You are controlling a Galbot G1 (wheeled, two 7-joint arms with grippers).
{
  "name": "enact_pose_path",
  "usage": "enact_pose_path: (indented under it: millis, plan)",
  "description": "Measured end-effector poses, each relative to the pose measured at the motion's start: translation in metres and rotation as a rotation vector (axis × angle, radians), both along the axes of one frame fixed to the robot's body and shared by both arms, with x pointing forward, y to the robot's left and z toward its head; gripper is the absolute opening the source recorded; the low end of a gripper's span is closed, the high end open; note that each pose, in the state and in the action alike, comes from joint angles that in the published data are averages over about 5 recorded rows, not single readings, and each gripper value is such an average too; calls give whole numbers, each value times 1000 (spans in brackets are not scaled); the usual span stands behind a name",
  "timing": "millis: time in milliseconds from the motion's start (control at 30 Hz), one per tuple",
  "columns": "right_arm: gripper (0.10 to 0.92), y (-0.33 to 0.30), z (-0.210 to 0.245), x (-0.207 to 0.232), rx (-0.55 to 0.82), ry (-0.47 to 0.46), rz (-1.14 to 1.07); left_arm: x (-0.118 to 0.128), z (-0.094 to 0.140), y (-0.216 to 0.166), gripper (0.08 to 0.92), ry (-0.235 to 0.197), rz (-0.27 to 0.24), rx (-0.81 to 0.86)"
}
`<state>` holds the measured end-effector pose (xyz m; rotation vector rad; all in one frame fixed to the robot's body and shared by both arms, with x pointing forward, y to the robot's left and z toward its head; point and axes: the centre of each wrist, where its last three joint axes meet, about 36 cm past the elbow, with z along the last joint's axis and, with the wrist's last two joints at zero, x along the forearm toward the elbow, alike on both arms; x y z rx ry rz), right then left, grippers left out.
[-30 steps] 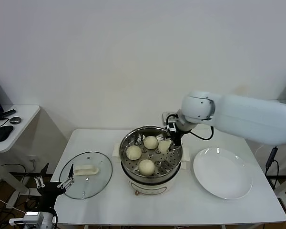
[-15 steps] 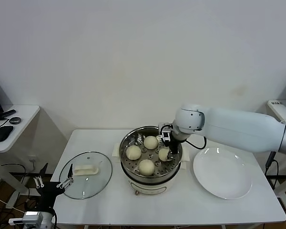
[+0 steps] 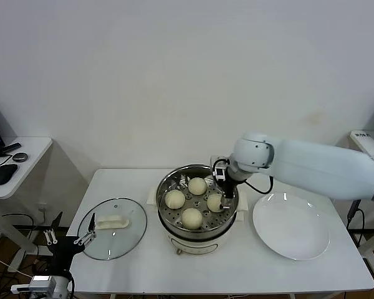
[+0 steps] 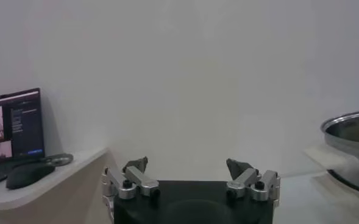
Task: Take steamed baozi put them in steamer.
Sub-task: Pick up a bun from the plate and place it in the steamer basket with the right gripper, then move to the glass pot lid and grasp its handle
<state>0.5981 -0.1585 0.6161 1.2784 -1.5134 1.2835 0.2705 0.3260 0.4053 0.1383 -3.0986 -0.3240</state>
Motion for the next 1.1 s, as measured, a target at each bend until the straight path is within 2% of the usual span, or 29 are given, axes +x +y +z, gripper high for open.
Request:
enact_pose_path:
  millis: [200,400,800,967,1100]
  plan:
    - [823,-22,14,-13,70,-44,-25,2,0,0,823,-6,-1,-4]
    - [823,-61,9,-37,242,-150,-83,1,-2,1,823,-11,-2,1]
    - [823,-105,-50,-85,725,-563,-161,-3,-5,-4,823,-25,-10,2]
    - [823,-117,-95,-104,948,-722,-214,-4,-12,-7,823,-17,-7,9]
    - [823,-139,-147,-132,1071,-835,-328,-7,-20,-8,823,-9,-5,33]
